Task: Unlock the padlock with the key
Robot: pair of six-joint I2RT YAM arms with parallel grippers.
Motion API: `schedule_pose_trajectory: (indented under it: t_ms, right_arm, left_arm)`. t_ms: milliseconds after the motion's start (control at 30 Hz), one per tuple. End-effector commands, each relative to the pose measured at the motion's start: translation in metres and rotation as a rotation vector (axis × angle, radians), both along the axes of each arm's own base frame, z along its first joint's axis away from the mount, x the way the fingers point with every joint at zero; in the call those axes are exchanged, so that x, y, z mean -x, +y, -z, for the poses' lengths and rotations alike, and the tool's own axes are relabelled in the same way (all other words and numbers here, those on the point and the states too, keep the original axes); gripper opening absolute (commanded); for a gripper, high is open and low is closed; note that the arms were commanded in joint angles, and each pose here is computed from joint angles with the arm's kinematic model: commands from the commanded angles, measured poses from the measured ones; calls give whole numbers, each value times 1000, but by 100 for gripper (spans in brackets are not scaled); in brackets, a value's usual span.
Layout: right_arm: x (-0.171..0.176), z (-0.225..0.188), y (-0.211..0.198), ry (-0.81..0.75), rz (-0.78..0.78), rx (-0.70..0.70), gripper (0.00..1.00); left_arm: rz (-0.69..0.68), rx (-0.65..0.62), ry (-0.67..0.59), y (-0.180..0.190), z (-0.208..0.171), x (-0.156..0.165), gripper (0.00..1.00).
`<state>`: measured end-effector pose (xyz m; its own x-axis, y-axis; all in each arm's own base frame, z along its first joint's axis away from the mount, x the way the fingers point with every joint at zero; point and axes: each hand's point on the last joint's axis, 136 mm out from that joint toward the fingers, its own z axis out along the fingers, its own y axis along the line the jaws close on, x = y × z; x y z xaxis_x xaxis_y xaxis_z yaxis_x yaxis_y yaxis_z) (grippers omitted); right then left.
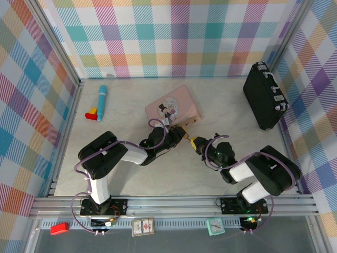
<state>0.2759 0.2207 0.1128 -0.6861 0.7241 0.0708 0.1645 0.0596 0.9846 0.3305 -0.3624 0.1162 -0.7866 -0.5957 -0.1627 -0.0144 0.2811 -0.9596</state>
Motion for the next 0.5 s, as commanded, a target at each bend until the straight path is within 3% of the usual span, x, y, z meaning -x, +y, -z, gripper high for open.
schedule_pose_trajectory:
  t_ms: [0,467]
  right_arm:
    - [-2,-29,1,-98,-2,-23,0]
    - [0,-36,-2,-108,-1,-2,0]
  left_arm:
    - [45,87,8,-12,-10,8,0]
    - [43,89,-1,-12,-16,8,0]
